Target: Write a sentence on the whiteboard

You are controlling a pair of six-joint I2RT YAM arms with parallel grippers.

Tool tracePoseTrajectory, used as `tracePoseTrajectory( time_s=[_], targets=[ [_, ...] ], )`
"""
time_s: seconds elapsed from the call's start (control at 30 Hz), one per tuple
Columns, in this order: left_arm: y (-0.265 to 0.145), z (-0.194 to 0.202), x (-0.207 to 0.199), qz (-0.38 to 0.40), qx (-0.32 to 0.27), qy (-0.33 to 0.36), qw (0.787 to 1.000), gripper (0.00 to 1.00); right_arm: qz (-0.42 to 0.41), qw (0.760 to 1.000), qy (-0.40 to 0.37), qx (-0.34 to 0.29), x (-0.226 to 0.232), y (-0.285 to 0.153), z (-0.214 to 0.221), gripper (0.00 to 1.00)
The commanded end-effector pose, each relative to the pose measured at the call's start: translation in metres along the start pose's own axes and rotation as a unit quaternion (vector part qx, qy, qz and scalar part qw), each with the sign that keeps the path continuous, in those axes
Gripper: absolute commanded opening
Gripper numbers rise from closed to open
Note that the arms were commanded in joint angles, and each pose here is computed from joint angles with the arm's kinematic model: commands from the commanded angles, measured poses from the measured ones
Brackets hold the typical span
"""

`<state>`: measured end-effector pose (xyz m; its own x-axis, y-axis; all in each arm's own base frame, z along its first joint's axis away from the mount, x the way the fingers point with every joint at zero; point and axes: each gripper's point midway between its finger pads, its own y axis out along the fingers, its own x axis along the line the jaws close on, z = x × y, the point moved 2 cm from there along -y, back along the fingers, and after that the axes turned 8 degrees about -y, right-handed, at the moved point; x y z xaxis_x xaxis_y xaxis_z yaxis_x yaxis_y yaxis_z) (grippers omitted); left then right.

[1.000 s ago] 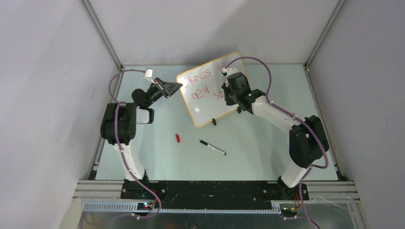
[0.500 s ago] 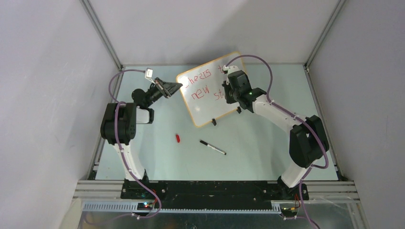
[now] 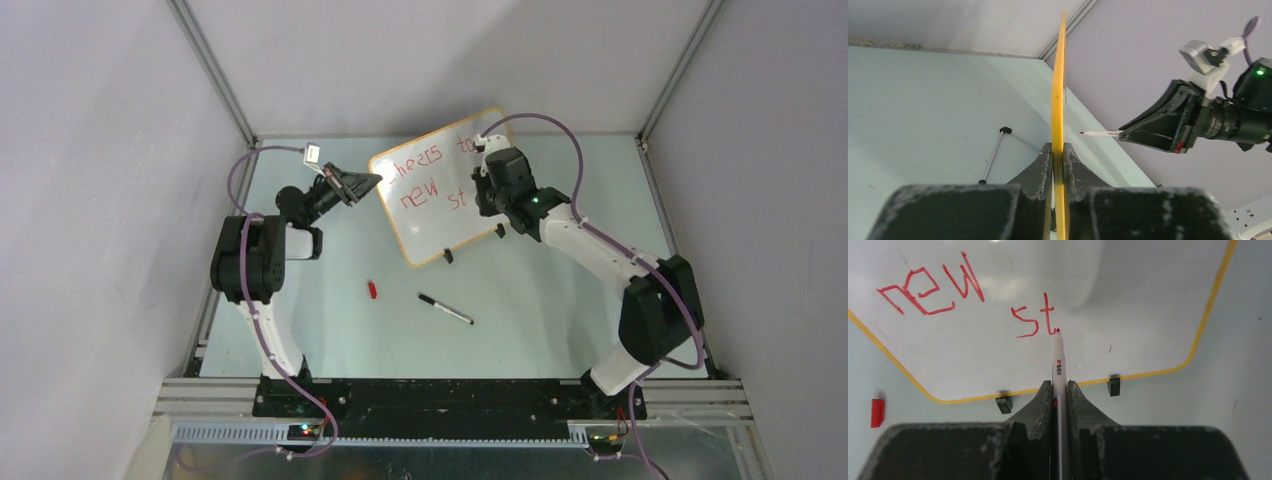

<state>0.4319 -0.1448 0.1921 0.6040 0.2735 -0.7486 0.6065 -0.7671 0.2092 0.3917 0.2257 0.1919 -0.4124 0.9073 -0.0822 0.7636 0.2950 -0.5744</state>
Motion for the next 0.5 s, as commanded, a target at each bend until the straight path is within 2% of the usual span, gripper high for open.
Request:
tracePoseTrajectory(
  time_s=[0.0,0.2,0.47],
  targets=[
    [-0.001,0.0,-0.012,0.01,0.0,0.029,1.0,0.15,0.009,0.997,0.011,-0.076,-0.006,-0.034,-0.027,0.0],
    [-0.005,0.0,-0.016,0.008,-0.005,0.044,0.999,0.31,0.015,0.994,0.013,-0.105,-0.01,-0.05,-0.021,0.0],
    [-0.02,0.003,-0.025,-0.014,-0.032,0.071,0.997,0.37,0.01,0.989,0.026,-0.145,-0.008,-0.066,-0.009,0.0]
  ],
)
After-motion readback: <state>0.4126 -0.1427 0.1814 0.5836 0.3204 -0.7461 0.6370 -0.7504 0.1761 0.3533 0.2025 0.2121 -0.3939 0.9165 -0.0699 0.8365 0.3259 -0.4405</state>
